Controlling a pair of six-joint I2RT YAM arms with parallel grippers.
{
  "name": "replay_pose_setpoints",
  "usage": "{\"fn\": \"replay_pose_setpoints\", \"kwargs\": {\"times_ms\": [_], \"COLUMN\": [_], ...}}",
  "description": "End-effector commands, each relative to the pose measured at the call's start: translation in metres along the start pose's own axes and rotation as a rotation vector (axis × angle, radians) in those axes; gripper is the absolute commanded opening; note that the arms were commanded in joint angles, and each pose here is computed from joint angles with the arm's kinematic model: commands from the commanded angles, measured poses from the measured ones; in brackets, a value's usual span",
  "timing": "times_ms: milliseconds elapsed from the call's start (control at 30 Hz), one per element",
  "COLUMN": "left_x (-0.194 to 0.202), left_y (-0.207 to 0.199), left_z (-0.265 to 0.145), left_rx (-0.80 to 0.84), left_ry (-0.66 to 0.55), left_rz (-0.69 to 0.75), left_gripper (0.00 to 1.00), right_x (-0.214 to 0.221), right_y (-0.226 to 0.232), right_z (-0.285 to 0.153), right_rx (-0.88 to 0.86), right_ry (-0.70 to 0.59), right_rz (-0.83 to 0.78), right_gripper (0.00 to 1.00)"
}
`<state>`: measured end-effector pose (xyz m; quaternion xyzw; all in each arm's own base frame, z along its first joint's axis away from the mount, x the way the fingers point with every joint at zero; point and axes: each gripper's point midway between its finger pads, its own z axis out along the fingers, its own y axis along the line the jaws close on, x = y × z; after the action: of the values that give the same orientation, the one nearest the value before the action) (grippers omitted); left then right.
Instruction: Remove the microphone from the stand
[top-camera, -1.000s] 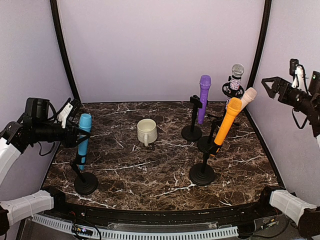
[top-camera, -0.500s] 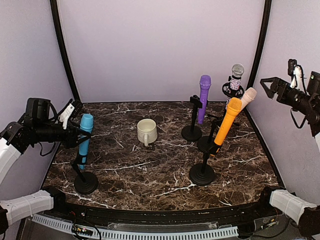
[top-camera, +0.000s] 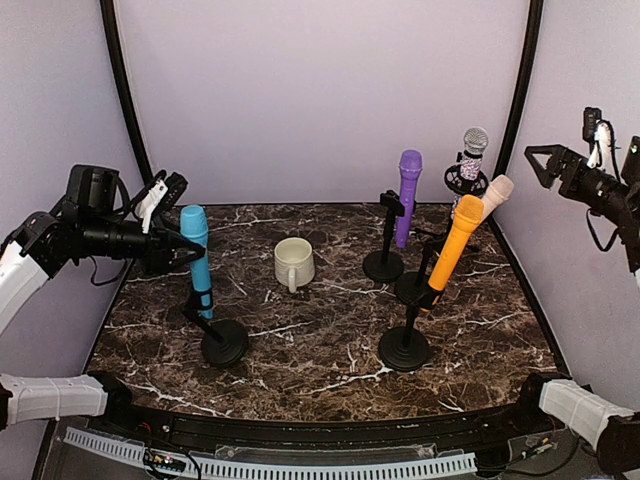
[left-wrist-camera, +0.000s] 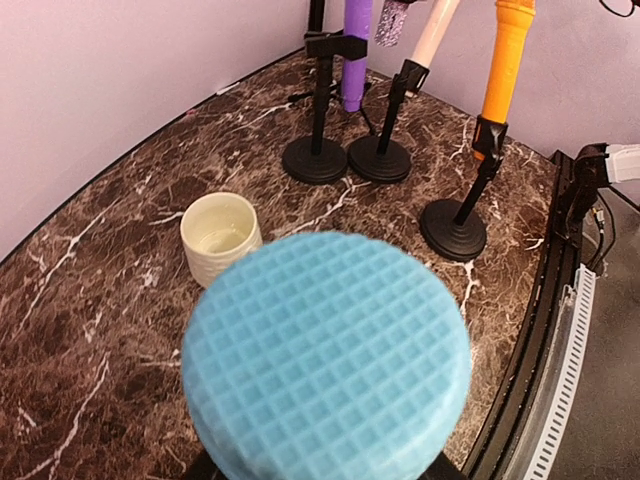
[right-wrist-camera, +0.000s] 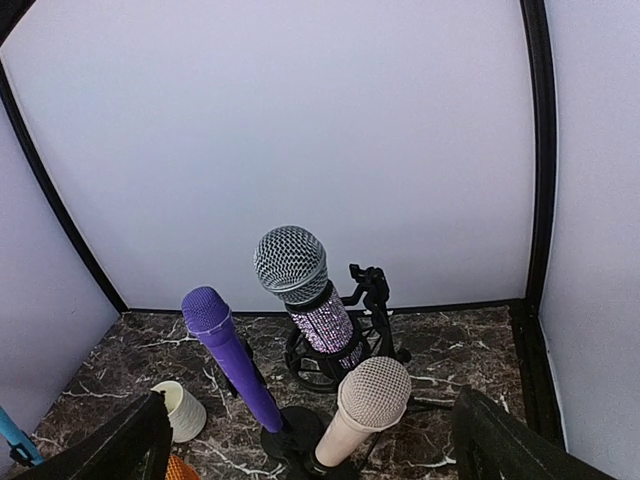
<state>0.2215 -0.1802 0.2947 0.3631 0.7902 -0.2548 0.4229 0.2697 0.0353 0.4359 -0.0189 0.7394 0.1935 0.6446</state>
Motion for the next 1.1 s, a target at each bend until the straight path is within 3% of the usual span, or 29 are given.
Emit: {"fn": "replay_pose_setpoints", "kwargs": {"times_ms": [0,167,800,933,1067], "left_x": [-0.066,-0.079,-0.084,-0.078,-0.078], "left_y": [-0.026,-0.05,-0.111,-0.119,-0.12], "left_z": [-0.01,0.016,0.101,0.111,0.115], "left_rx": [0.073,0.134,0.239,0.266,0.273], "left_ry": [-0.188,-0.174,-0.035,-0.026,-0.033], "left_rz": [0.126,0.192,0.384,0.371,0.348], "left_gripper": [0.0,0.0,0.0,0.12,0.34], "right_x": [-0.03,-0.044,-0.033,-0.035,-0.034], "right_y": [0.013,0.019,0.03,0.036,0.044], "right_z": [-0.013,-0.021,-0.019,-0.02,-0.016], "right_rx": [-0.021,-0.03,-0.108,-0.141,-0.179], "right_ry": [-0.097,-0.156,-0.126,-0.12,-0.103], "right_rz": [-0.035,-0.037,0.006,0.076,0.118], "right_gripper": [0.98,0.98,0.97,0.96,0.96]}}
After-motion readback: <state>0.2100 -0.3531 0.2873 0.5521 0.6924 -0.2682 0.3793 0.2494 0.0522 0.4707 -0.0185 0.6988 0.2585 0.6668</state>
